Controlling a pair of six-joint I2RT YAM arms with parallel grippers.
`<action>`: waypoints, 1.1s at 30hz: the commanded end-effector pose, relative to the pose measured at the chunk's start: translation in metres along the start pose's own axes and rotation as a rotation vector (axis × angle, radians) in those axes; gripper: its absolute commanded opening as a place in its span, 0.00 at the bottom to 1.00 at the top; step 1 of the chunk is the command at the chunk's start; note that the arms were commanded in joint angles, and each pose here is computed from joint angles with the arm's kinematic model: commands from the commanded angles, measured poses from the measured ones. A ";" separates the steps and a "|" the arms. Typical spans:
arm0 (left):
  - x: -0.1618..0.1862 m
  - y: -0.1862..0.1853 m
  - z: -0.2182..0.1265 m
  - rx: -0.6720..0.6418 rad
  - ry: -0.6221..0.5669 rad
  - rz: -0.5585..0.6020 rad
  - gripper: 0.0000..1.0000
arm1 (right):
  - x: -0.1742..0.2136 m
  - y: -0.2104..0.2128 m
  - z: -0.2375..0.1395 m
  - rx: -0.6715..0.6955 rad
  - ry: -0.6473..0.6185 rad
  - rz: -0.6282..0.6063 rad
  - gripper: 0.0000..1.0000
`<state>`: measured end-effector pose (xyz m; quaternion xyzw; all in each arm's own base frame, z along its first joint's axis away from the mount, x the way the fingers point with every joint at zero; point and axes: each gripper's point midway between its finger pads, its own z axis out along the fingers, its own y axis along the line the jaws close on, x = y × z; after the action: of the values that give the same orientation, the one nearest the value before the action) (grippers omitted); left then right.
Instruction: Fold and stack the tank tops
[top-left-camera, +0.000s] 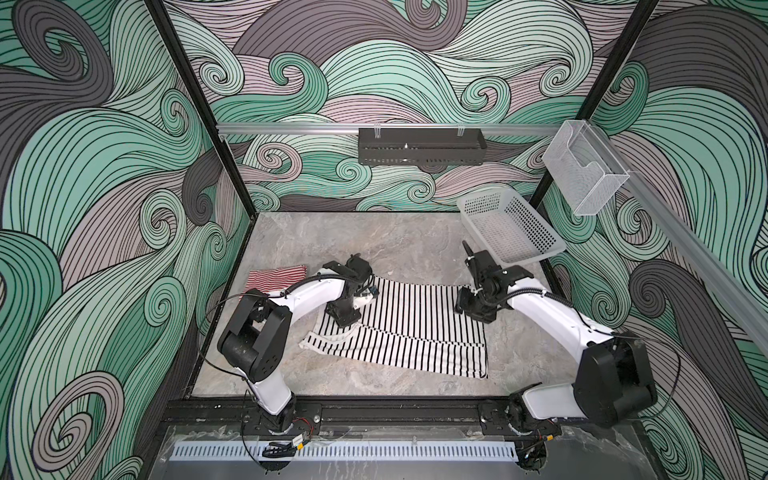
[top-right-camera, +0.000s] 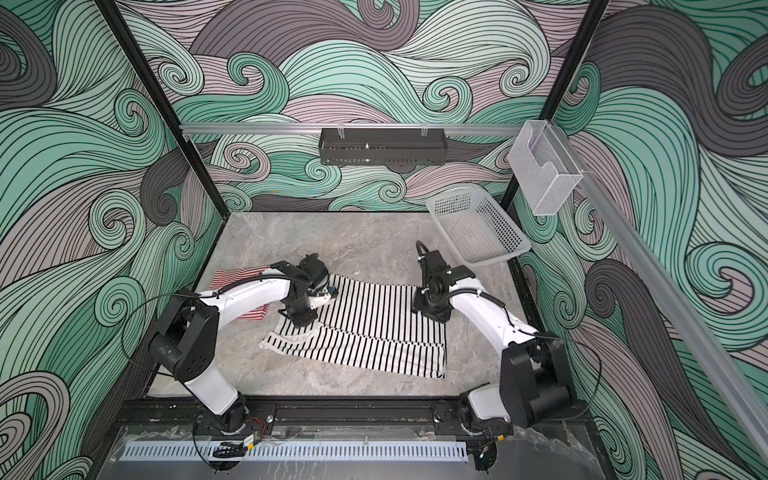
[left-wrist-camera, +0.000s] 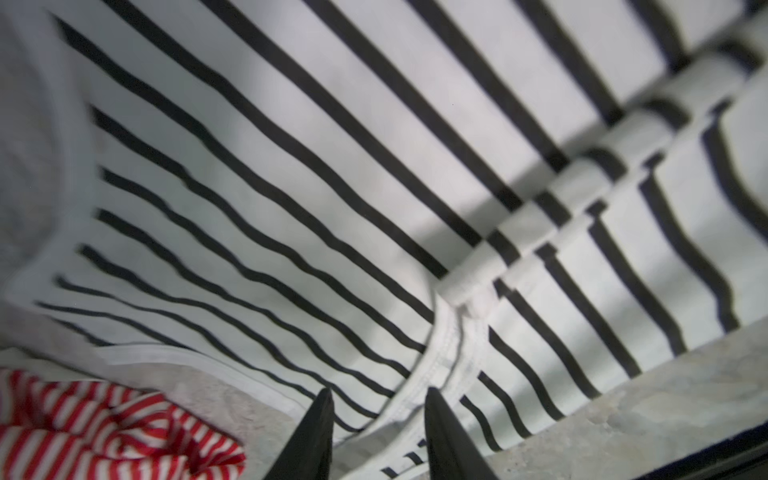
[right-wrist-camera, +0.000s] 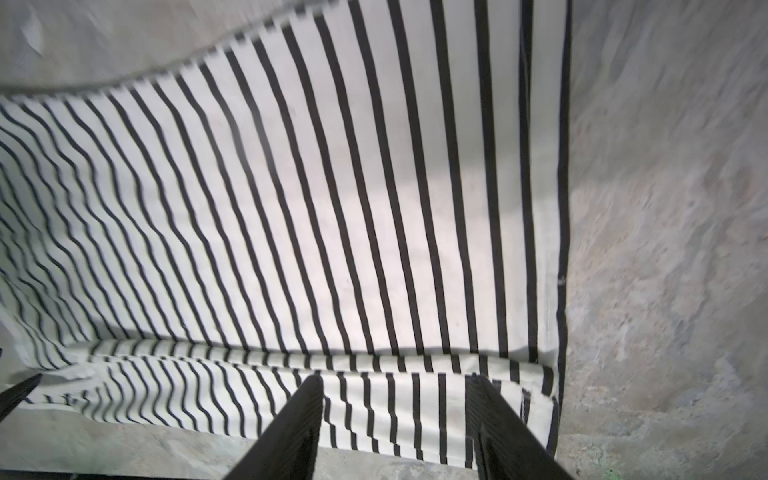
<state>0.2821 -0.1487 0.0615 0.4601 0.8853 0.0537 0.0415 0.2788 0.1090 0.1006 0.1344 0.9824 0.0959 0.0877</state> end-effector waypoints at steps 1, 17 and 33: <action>-0.035 0.029 0.000 -0.041 -0.065 -0.083 0.44 | -0.034 -0.013 0.007 0.057 -0.013 -0.005 0.56; -0.118 0.078 0.023 0.126 -0.177 -0.222 0.46 | -0.122 -0.044 0.071 0.174 0.001 0.116 0.47; -0.135 0.098 0.026 0.105 -0.210 -0.248 0.46 | -0.117 -0.053 0.087 0.245 0.051 0.092 0.46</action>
<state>0.4382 -0.2041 0.0526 0.3635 0.9226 -0.0405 0.1229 0.4030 0.0440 0.0215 0.1913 0.9803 0.0012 0.0488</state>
